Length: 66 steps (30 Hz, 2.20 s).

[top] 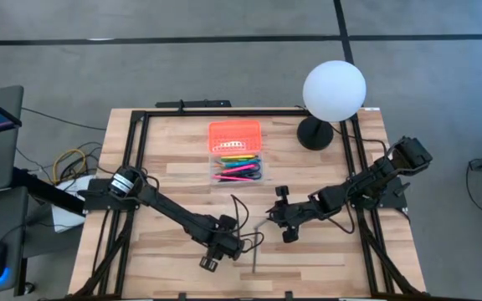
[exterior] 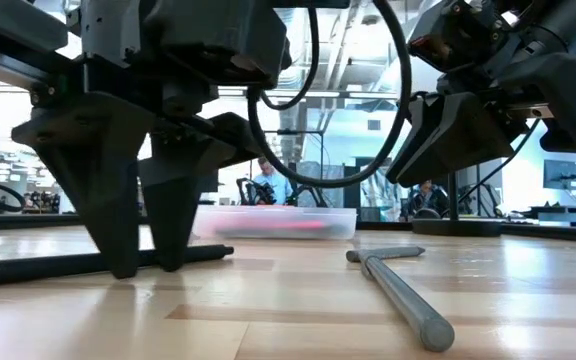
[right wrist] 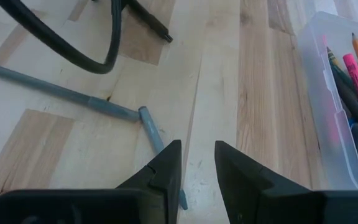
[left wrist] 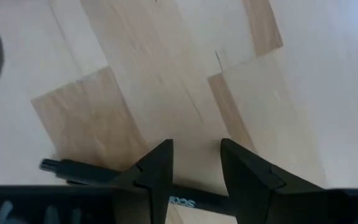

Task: Pick & place school supplies into a supply box
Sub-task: Put the black pen into the supply box

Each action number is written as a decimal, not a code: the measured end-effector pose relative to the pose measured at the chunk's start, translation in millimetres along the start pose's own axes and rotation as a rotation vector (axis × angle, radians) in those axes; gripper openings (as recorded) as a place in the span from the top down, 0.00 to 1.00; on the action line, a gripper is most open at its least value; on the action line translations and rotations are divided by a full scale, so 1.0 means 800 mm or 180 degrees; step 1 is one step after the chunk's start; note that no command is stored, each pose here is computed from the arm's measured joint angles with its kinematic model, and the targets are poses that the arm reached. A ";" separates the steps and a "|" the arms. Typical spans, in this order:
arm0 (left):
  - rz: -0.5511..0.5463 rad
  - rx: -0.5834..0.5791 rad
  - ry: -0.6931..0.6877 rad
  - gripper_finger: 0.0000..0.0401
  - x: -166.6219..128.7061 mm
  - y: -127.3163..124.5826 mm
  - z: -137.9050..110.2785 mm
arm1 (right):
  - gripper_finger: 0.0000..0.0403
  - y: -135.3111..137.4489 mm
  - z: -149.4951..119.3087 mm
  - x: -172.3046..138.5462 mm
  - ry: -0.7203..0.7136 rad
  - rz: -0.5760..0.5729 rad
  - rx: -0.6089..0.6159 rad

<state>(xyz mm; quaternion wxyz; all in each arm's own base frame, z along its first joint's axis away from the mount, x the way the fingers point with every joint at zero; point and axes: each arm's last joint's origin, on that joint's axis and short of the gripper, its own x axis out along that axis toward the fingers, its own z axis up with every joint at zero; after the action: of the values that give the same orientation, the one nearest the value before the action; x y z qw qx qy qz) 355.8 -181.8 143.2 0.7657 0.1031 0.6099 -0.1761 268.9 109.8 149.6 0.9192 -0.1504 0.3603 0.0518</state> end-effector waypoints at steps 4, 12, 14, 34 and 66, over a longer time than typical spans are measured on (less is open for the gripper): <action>-0.0131 -0.0118 0.0097 0.68 -0.001 -0.002 -0.003 | 0.78 0.000 0.000 0.000 -0.0001 0.0000 0.0000; -0.0404 -0.0445 0.0315 0.68 -0.002 -0.006 -0.010 | 0.78 0.000 0.000 0.000 -0.0001 0.0001 0.0000; -0.0391 -0.0517 0.0429 0.68 -0.003 -0.008 -0.014 | 0.78 0.000 0.000 0.000 0.0001 0.0001 0.0000; 0.0234 -0.0769 0.1075 0.68 -0.009 -0.014 -0.041 | 0.78 0.000 0.000 0.000 -0.0003 0.0002 0.0002; 0.0963 -0.0983 0.0567 0.68 -0.005 -0.003 -0.033 | 0.78 0.000 0.000 0.000 0.0004 0.0011 0.0080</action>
<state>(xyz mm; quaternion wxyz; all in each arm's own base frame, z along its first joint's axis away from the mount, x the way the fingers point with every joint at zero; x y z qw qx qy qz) 330.3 -173.6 140.8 0.7332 0.0900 0.6724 0.0459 268.7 109.8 149.4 0.9207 -0.1382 0.3618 0.0488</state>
